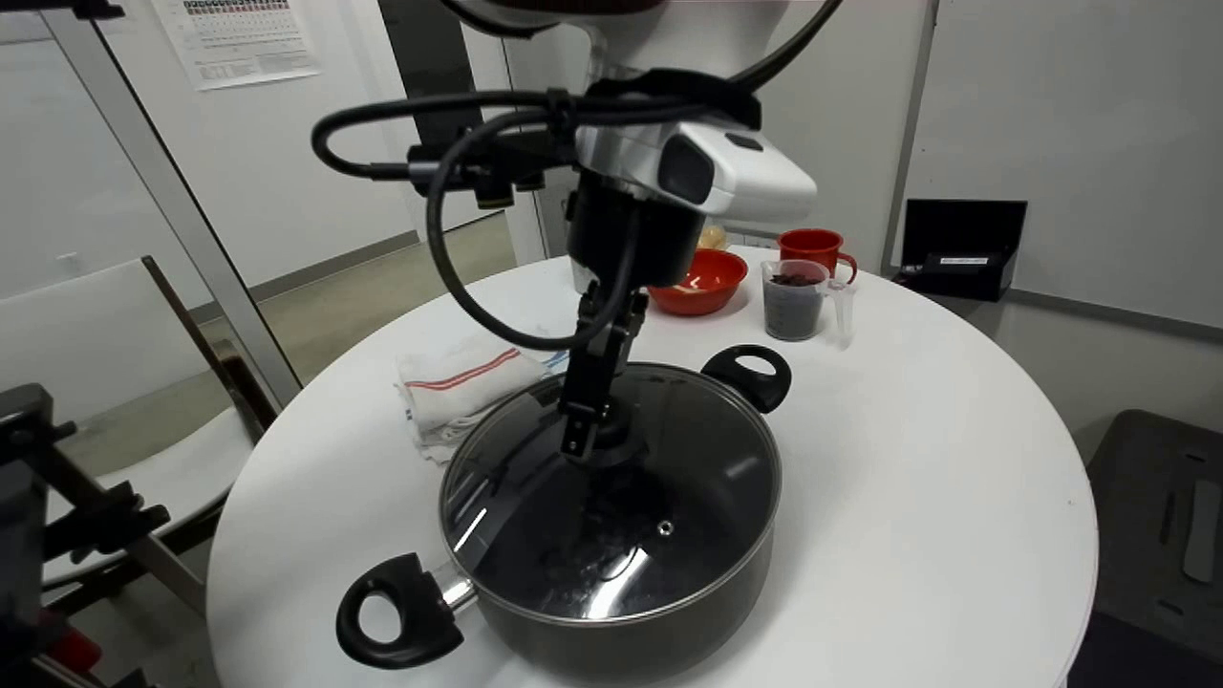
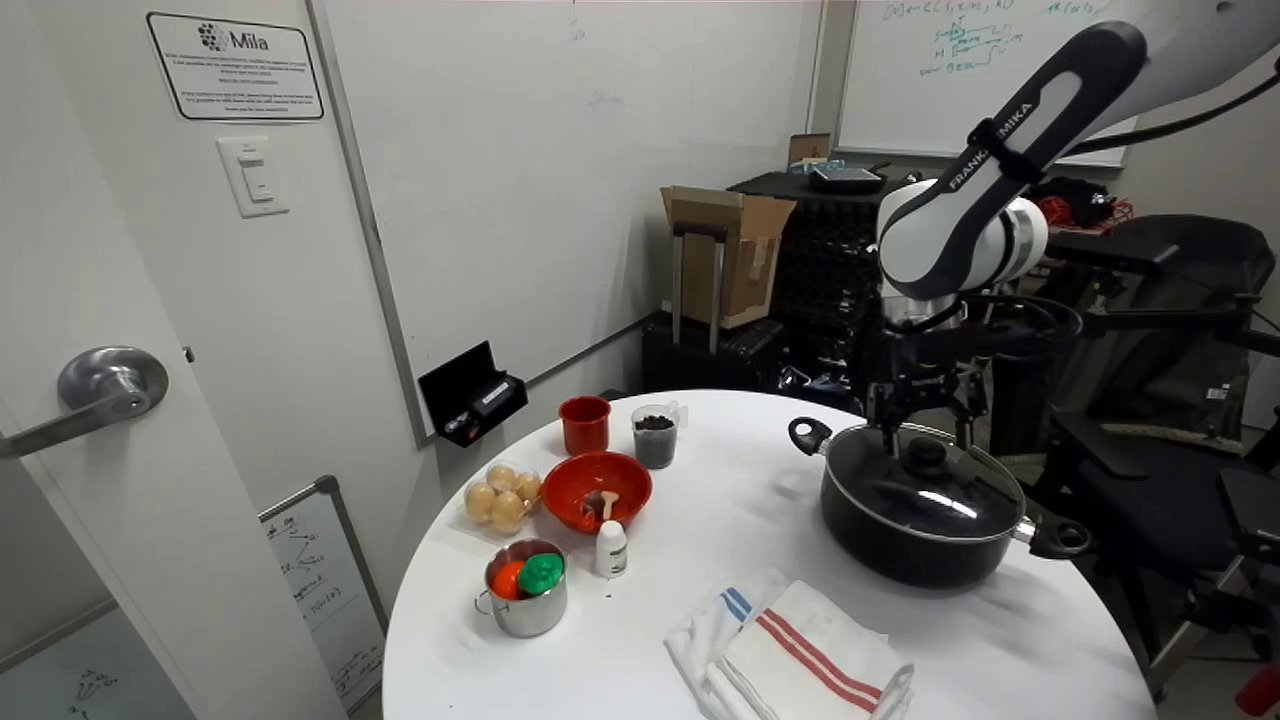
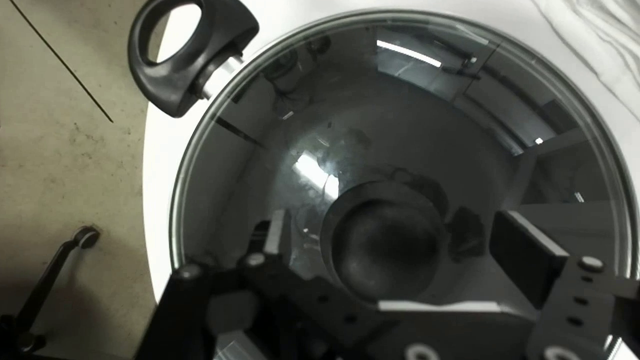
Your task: Take the lid off of the black pot
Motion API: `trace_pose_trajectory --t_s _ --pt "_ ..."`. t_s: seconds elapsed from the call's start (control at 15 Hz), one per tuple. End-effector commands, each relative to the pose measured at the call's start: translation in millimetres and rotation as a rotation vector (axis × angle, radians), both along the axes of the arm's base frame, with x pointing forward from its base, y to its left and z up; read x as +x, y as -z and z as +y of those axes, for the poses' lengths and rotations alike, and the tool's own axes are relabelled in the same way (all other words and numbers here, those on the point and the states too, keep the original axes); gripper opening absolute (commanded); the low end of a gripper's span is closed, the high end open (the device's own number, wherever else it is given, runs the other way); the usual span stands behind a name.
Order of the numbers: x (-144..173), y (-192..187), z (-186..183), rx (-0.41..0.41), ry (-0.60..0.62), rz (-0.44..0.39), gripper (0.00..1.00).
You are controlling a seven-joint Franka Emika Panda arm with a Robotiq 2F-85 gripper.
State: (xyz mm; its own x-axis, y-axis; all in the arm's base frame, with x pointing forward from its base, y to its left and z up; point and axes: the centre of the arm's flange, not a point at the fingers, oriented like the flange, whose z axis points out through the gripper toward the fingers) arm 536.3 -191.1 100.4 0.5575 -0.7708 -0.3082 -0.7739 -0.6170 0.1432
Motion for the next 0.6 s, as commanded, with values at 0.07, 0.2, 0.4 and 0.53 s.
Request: trace_pose_trajectory --t_s 0.07,0.2,0.4,0.53 --pt "8.0 7.6 -17.8 0.04 0.066 0.0 1.0" --pt "6.1 7.1 -21.5 0.044 0.08 -0.005 0.73" --pt "4.3 4.2 -23.3 0.048 0.094 -0.01 0.52" --pt "6.2 1.0 -21.9 0.051 0.098 -0.019 0.35"
